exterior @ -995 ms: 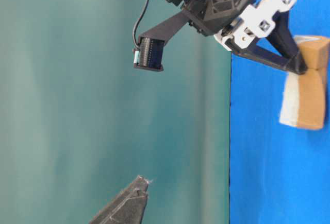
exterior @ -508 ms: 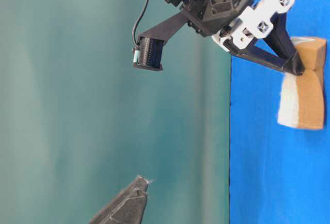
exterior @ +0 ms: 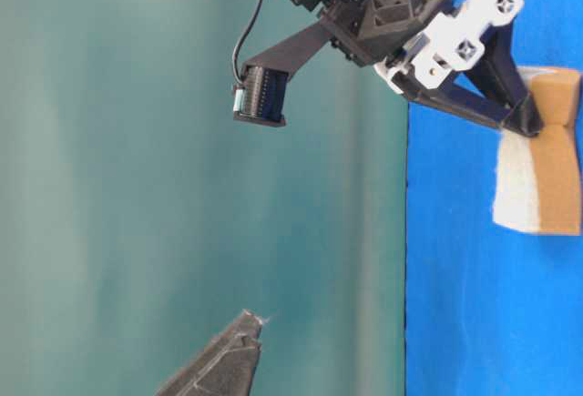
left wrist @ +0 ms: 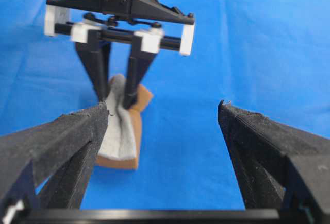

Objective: Hand over the sponge with the left arm and wipe it with the right arm.

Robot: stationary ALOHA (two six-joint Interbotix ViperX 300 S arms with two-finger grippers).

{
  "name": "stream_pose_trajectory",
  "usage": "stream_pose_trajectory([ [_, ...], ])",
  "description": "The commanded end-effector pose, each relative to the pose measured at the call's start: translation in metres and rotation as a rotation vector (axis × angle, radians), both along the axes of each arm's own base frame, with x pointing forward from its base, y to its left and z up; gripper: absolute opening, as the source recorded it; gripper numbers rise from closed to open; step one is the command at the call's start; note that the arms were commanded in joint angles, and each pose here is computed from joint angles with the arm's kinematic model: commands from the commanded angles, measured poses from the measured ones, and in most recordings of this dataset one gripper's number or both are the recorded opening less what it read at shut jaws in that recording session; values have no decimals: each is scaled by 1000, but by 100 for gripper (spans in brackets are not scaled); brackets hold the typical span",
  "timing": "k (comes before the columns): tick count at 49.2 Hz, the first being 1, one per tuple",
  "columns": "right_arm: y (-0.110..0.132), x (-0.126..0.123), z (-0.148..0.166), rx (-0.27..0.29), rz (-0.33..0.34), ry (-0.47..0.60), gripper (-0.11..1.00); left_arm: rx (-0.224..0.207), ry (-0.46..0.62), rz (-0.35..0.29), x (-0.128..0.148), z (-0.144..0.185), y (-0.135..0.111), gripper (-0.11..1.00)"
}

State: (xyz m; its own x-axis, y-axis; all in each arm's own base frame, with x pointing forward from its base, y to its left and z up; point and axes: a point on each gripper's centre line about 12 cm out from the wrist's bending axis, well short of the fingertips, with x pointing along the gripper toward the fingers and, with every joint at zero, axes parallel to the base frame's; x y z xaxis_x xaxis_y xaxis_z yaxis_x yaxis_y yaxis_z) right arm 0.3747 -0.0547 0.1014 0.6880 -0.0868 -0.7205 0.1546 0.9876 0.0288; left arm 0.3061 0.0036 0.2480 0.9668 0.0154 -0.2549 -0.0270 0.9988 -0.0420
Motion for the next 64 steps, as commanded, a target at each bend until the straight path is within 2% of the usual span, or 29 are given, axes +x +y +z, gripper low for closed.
stream_pose_trajectory([
  [1, 4, 5, 9, -4, 9, -17, 59, 0, -26, -2, 1, 7, 0, 84],
  [4, 5, 4, 10, -3, 8, -13, 70, 0, -25, -2, 1, 7, 0, 84],
  [6, 5, 4, 12, -3, 7, -16, 73, 0, -25, -2, 1, 7, 0, 84],
  [21, 10, 5, 29, -10, 21, -58, 74, 0, -26, -1, 1, 7, 0, 84],
  [33, 12, 0, 69, -38, 34, -139, 74, 0, -21, -1, 1, 6, 0, 84],
  [51, 13, -32, 139, -86, 12, -213, 73, 0, -17, -1, 1, 5, 0, 84],
  [58, 17, -47, 152, -89, 16, -249, 73, 0, -17, -1, 1, 5, 0, 84],
  [64, 19, -49, 154, -85, 24, -282, 73, 2, -17, -2, 1, 5, -1, 84],
])
